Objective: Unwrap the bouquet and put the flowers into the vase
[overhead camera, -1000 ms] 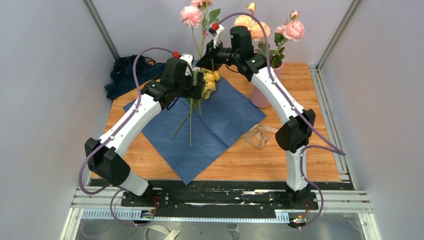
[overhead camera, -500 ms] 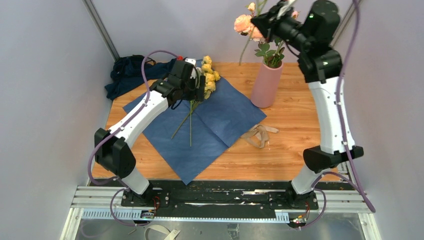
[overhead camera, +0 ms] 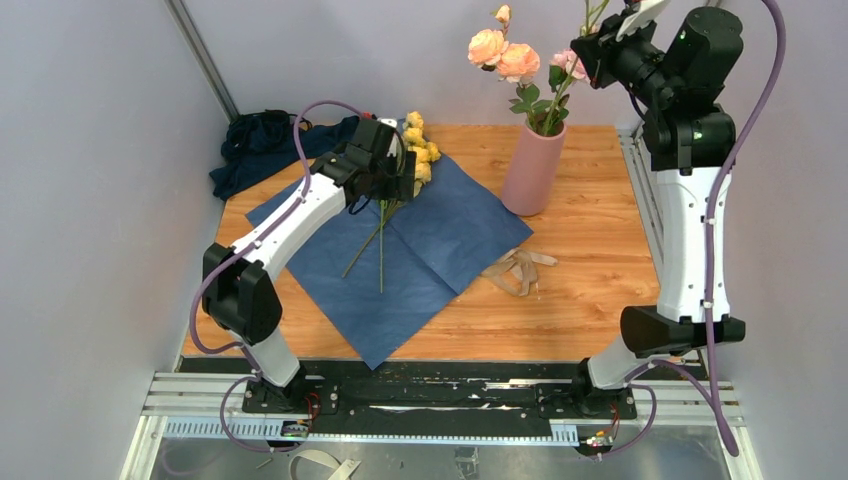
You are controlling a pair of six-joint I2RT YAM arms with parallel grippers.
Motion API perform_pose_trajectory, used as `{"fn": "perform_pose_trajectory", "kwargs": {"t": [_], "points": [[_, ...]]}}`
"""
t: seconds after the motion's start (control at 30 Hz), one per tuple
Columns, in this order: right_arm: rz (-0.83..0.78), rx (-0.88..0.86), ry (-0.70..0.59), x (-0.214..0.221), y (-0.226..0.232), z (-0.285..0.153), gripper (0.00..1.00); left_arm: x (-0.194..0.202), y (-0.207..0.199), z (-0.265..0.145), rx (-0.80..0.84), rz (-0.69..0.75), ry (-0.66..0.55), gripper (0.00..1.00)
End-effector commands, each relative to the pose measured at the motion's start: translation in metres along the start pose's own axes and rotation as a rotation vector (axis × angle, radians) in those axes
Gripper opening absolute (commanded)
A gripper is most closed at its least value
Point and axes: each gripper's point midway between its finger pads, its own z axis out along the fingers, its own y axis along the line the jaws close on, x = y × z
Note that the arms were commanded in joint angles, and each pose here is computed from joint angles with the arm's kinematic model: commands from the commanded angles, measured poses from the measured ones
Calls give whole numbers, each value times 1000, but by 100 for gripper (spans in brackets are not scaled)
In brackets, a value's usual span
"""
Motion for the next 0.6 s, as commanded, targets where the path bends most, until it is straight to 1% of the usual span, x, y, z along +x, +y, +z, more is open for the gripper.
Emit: {"fn": "perform_pose_trajectory", "kwargs": {"t": [0.0, 0.3, 0.4, 0.43, 0.47, 0.5, 0.57], "points": [[-13, 13, 37, 18, -10, -4, 0, -6, -6, 2, 14, -25, -8, 100], [47, -31, 157, 90, -8, 15, 0, -4, 2, 0, -30, -22, -8, 100], [71, -43, 218, 123, -4, 18, 0, -5, 4, 1, -42, -29, -8, 100], [80, -45, 247, 137, -3, 18, 2, -5, 3, 2, -42, -32, -8, 100], [90, -47, 275, 150, -1, 18, 13, -6, 2, 2, -38, -35, -7, 100], [99, -54, 298, 162, 1, 17, 31, -7, 1, 3, -31, -38, -6, 100], [114, -61, 336, 180, 6, 13, 60, -8, -3, 5, -23, -48, 5, 100]]}}
